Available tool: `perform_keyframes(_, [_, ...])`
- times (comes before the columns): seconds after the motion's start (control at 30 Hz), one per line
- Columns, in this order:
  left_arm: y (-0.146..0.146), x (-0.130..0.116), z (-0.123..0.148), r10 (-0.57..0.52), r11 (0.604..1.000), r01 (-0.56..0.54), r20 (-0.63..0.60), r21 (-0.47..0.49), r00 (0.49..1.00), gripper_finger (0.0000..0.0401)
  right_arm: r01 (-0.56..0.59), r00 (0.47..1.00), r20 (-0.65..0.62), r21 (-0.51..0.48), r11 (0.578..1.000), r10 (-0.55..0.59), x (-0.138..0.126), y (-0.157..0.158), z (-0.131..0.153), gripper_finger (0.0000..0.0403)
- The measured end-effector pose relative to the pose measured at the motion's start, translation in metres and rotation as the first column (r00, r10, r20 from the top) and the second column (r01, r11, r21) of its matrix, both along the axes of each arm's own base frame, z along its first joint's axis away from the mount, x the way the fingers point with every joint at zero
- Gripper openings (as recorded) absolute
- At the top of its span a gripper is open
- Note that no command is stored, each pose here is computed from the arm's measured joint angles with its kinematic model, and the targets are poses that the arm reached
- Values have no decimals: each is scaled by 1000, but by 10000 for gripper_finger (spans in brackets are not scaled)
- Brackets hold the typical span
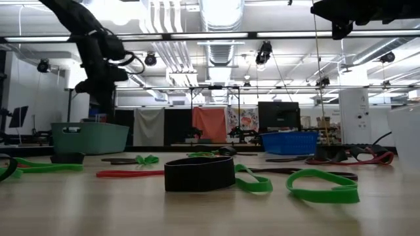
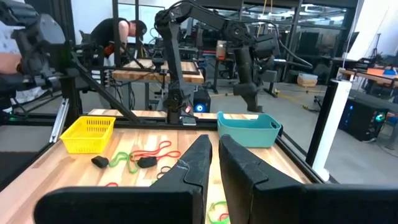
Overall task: Sort rubber bands into baskets
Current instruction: Put the thick black rubber band into the light blue bin
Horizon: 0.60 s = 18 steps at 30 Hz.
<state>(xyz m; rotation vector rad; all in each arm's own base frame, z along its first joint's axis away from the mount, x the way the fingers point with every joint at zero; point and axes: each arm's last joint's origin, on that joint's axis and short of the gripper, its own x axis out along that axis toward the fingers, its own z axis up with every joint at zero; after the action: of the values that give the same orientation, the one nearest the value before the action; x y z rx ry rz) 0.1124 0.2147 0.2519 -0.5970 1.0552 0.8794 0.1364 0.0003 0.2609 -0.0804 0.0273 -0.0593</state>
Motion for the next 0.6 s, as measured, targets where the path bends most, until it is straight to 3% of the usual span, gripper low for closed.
perform_keyframes(0.33, [4,2,-4,19,1000,-19,-54,7,998,3,1,1000,-3,22,1000,-1,0,0,-1,28])
perform_keyframes(0.6, [4,2,-4,19,1000,-18,-53,10,998,48,1,1000,-9,27,1000,-1,0,0,-2,28])
